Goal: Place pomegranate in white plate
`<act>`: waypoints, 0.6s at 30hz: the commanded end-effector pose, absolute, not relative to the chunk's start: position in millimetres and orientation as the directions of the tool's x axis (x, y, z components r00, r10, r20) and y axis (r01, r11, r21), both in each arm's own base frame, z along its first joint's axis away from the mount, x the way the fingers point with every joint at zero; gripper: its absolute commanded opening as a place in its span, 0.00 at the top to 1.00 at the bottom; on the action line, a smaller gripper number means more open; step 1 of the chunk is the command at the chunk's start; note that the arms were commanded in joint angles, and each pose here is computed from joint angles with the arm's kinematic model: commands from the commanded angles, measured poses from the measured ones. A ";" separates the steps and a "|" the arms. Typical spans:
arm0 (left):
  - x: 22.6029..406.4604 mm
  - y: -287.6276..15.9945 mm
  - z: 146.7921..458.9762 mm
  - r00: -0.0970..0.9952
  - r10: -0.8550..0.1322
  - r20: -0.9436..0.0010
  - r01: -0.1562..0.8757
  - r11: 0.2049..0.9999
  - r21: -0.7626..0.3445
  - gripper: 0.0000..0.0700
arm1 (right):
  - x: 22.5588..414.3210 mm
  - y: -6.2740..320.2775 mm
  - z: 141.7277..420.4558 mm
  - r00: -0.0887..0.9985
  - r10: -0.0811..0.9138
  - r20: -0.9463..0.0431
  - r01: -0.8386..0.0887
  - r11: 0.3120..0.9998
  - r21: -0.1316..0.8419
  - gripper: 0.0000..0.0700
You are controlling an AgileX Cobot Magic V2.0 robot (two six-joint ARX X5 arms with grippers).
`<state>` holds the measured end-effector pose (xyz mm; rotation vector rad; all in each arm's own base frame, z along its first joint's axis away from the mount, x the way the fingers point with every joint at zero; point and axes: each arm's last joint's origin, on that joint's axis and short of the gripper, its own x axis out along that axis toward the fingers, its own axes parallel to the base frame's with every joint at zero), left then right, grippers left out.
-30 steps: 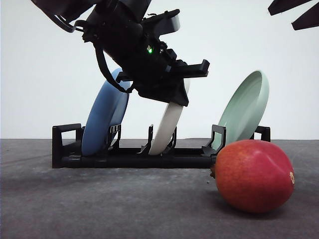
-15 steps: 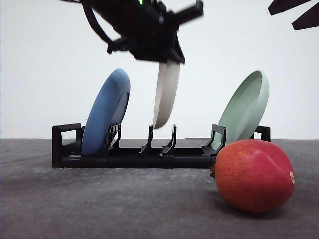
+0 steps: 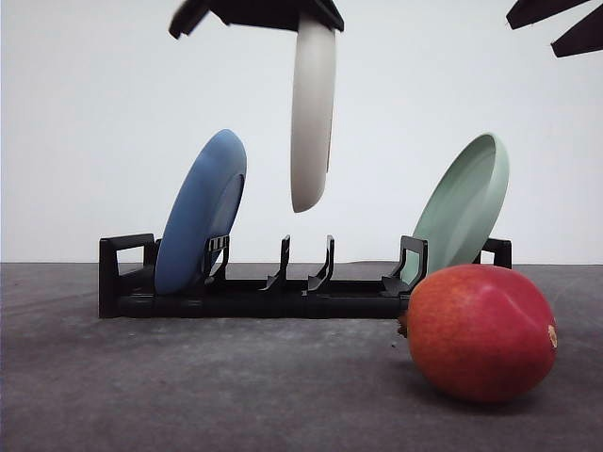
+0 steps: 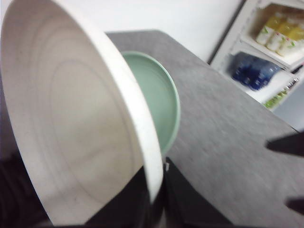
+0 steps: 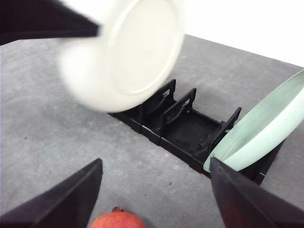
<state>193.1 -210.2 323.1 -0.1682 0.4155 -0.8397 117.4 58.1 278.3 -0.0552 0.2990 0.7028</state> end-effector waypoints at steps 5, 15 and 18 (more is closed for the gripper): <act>164.3 -195.0 321.6 0.574 -0.795 -0.197 0.732 0.606 -0.312 1.00 | 117.2 58.6 284.8 0.728 0.631 -0.269 -0.641 0.765 0.060 0.35; 123.3 -160.3 290.0 0.604 -0.771 -0.201 0.769 0.630 -0.105 1.00 | 117.4 58.4 284.7 0.732 0.625 -0.271 -0.635 0.770 0.059 0.35; 115.4 -162.5 281.0 0.583 -0.757 -0.296 0.801 0.597 0.051 1.00 | 117.7 58.1 284.7 0.742 0.613 -0.272 -0.624 0.779 0.055 0.35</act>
